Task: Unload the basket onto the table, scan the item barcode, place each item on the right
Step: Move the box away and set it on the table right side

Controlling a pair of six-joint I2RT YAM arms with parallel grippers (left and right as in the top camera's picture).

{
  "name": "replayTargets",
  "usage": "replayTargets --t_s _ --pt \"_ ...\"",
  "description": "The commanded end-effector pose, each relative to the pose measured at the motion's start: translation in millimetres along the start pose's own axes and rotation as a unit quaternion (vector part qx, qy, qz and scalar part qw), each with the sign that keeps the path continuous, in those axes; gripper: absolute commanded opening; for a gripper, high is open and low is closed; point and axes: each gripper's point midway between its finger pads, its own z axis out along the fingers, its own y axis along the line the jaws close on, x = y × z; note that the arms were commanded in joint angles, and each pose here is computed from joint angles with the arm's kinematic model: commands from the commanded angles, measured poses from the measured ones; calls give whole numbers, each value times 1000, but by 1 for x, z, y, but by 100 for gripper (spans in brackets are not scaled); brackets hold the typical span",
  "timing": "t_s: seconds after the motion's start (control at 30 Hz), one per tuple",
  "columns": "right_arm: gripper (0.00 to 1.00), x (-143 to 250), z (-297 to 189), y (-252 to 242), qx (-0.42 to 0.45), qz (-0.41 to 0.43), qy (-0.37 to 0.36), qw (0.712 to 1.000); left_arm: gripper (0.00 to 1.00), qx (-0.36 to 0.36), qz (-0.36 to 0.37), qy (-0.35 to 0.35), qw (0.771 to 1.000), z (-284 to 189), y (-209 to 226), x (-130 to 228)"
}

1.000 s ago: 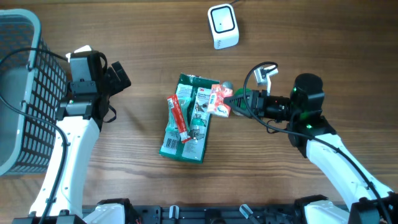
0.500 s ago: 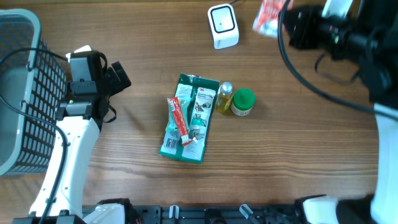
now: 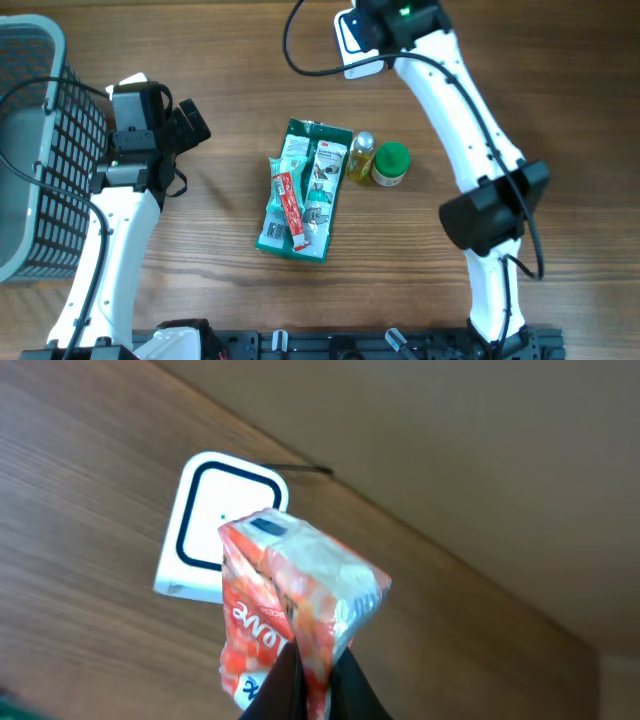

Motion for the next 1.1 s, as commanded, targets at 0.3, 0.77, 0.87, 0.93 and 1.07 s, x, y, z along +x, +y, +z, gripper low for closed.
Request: replayTargets --t_s 0.3,0.77,0.87,0.93,1.07 --pt "4 27 106 28 79 -77 51 993 100 -3 3 -9 1000 -3 2 -6" --pt "6 23 125 41 82 -105 35 990 100 -3 3 -9 1000 -3 2 -6" --pt "6 21 126 47 65 -105 27 992 100 -3 3 -9 1000 -3 2 -6" --pt "6 19 127 57 38 -104 16 994 100 -3 3 -9 1000 -3 2 -6" --pt "4 14 112 23 87 -60 19 994 100 -3 3 -9 1000 -3 2 -6"
